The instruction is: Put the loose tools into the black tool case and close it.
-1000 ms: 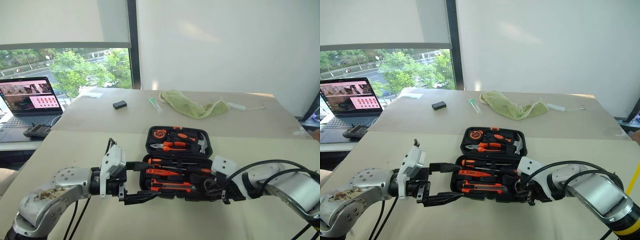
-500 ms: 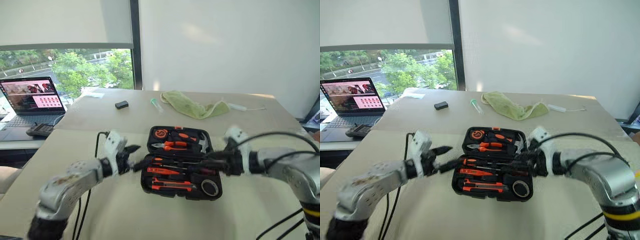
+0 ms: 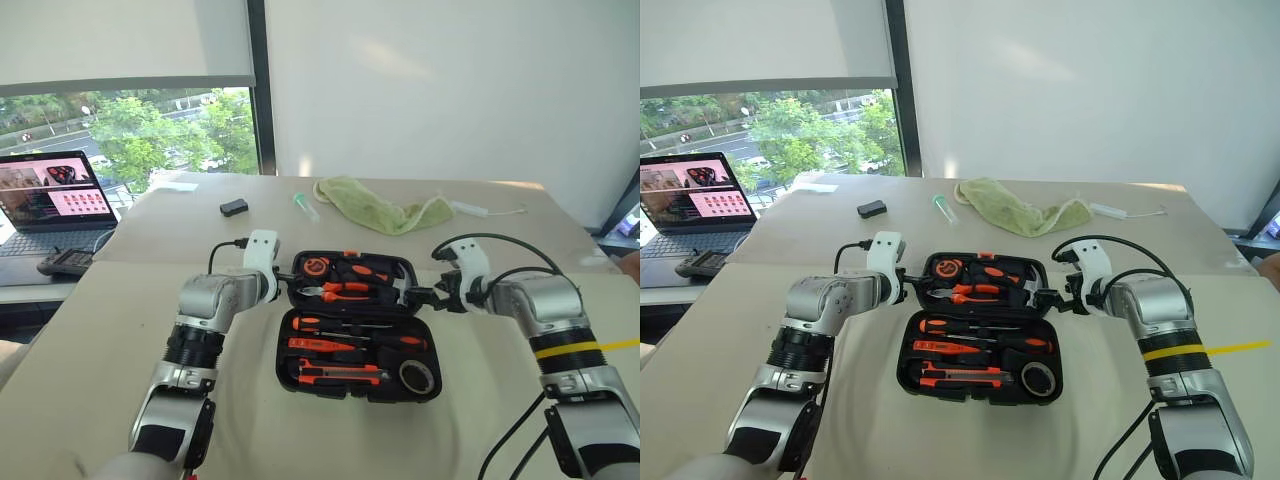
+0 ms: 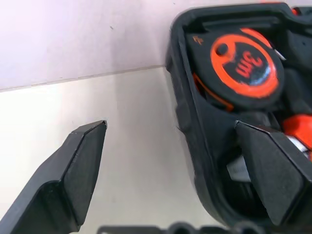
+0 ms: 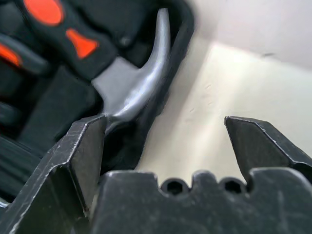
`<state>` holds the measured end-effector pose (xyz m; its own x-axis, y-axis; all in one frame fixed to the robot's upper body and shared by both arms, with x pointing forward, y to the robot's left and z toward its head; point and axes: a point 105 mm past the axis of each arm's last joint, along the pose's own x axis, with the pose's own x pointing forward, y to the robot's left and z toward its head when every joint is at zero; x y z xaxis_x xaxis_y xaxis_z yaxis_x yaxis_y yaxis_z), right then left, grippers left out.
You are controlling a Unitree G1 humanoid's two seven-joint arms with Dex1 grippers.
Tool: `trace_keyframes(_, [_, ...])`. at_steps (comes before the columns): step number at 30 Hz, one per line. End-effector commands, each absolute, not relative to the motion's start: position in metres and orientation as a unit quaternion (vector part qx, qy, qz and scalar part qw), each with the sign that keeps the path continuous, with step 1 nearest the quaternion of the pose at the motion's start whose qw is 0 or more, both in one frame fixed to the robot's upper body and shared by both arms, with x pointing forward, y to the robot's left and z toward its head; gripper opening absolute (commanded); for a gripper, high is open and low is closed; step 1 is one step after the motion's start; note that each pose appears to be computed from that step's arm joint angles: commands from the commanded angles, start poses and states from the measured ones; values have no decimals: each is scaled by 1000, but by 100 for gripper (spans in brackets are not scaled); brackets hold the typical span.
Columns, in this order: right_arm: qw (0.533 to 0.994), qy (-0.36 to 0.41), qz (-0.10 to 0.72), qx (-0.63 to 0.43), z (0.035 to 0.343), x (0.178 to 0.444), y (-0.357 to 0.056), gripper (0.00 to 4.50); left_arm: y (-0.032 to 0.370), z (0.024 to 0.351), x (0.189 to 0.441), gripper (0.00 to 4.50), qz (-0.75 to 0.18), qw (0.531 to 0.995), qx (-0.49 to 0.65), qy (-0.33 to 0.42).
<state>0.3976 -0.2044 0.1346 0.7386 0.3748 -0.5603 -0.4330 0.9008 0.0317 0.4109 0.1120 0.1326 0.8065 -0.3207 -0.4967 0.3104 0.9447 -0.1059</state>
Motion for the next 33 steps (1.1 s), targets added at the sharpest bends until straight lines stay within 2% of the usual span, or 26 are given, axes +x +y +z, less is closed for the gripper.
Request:
trace_keyframes(1, [930, 297, 207, -65, 127, 404, -211, 307, 102, 117, 409, 330, -191, 936, -19, 296])
trace_keyframes(5, [926, 293, 227, -68, 125, 403, -205, 176, 101, 115, 408, 192, -199, 932, -36, 302])
trace_keyframes(6, [926, 290, 233, -67, 126, 402, -203, 125, 101, 117, 408, 142, -200, 933, -42, 296])
trace_keyframes(7, [925, 286, 240, -64, 127, 400, -201, 108, 100, 119, 409, 120, -203, 935, -51, 286])
trace_keyframes(10, [924, 268, 271, -44, 131, 394, -191, 8, 97, 129, 408, 10, -232, 938, -58, 250])
trace_keyframes(15, [926, 224, 304, -1, 142, 382, -181, 2, 90, 147, 396, 2, -304, 934, -37, 182])
trace_keyframes(19, [940, 128, 318, -8, 168, 376, -173, 2, 79, 170, 387, 2, -367, 925, -22, 93])
trace_keyframes(22, [938, 36, 339, -56, 189, 356, -160, 2, 76, 180, 363, 2, -432, 901, 36, -6])
trace_keyframes(27, [923, -19, 342, -174, 182, 321, -150, 2, 82, 176, 334, 2, -476, 857, 163, -109])
trace_keyframes(33, [922, -61, 302, -234, 175, 293, -150, 2, 94, 166, 325, 2, -473, 813, 283, -188])
